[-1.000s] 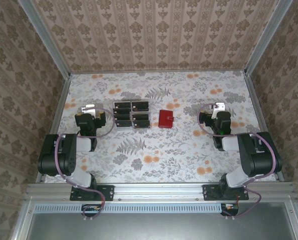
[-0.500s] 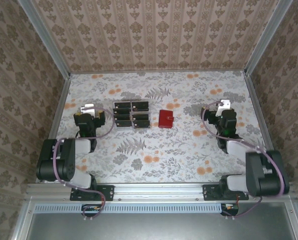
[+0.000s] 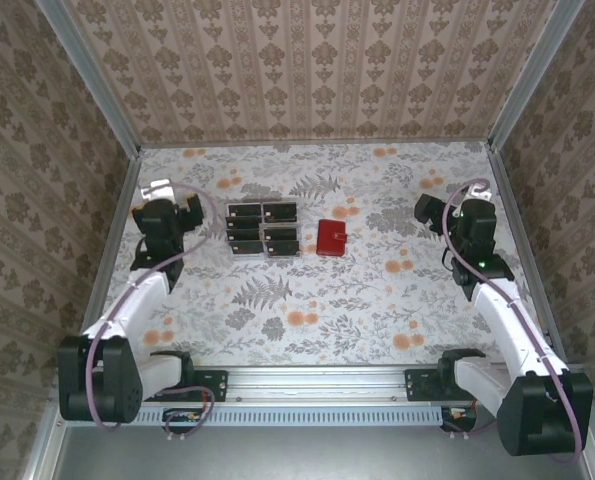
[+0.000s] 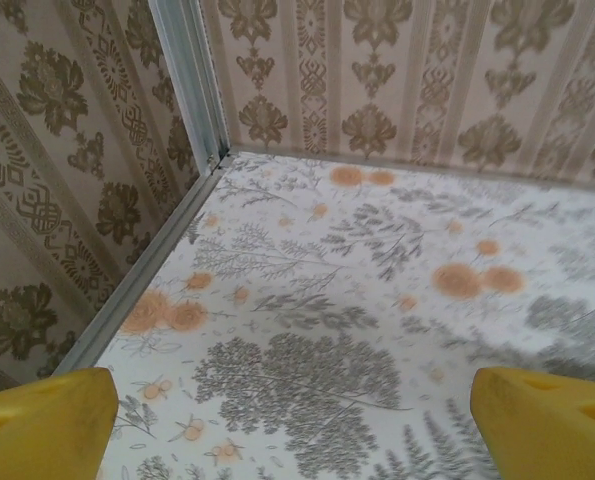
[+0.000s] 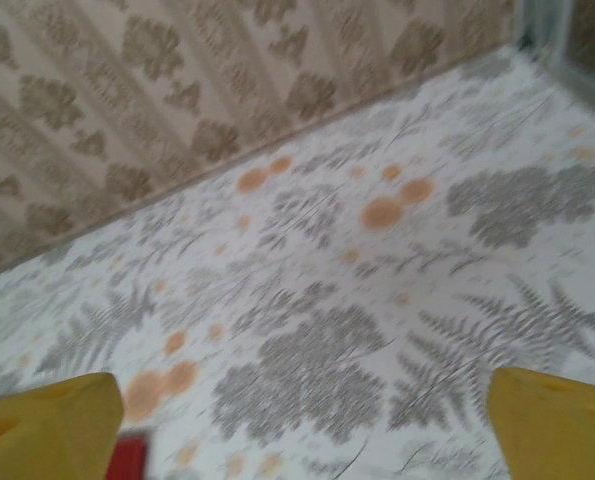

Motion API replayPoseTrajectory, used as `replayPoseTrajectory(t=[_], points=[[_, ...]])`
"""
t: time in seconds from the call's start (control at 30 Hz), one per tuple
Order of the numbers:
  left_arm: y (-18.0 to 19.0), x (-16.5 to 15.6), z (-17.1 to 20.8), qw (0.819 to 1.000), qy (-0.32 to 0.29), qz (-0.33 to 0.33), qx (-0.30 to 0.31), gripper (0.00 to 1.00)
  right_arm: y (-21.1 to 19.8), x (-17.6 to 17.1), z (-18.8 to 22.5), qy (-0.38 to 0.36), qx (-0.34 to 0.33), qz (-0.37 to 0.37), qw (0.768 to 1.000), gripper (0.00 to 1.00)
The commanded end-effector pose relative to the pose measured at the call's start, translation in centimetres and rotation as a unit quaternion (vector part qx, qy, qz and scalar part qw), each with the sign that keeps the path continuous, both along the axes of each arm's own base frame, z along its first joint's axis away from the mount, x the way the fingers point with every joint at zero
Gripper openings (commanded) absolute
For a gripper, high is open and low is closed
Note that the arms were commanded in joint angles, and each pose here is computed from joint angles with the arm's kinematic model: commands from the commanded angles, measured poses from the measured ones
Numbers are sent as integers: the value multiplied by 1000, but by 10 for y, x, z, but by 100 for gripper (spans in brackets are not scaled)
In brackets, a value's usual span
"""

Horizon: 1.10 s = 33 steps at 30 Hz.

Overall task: Put the credit cards into the card holder
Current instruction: Pick up the card holder from the center of the table.

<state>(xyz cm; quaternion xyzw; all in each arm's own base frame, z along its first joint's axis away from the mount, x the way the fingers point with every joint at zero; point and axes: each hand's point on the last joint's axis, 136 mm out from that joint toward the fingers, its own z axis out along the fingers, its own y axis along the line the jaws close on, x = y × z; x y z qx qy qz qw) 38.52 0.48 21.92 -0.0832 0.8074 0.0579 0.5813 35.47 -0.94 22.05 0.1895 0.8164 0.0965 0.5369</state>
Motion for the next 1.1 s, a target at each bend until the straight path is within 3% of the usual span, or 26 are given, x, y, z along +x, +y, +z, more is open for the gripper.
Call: replayPoseTrajectory(t=[0.0, 0.17, 0.33, 0.63, 1.07], points=[[-18, -31, -29, 991, 114, 2, -75, 100, 40, -10, -13, 79, 71, 73, 992, 88], [-58, -57, -45, 977, 176, -38, -111, 100, 93, -15, -36, 168, 76, 132, 974, 82], [-90, -77, -61, 966, 213, -69, -131, 100, 139, -8, -68, 242, 32, 161, 956, 77], [-114, -74, -66, 957, 232, -81, -154, 100, 192, 31, -121, 326, -27, 176, 928, 69], [-124, -58, -65, 955, 234, -94, -157, 100, 210, 60, -157, 368, -136, 149, 908, 57]])
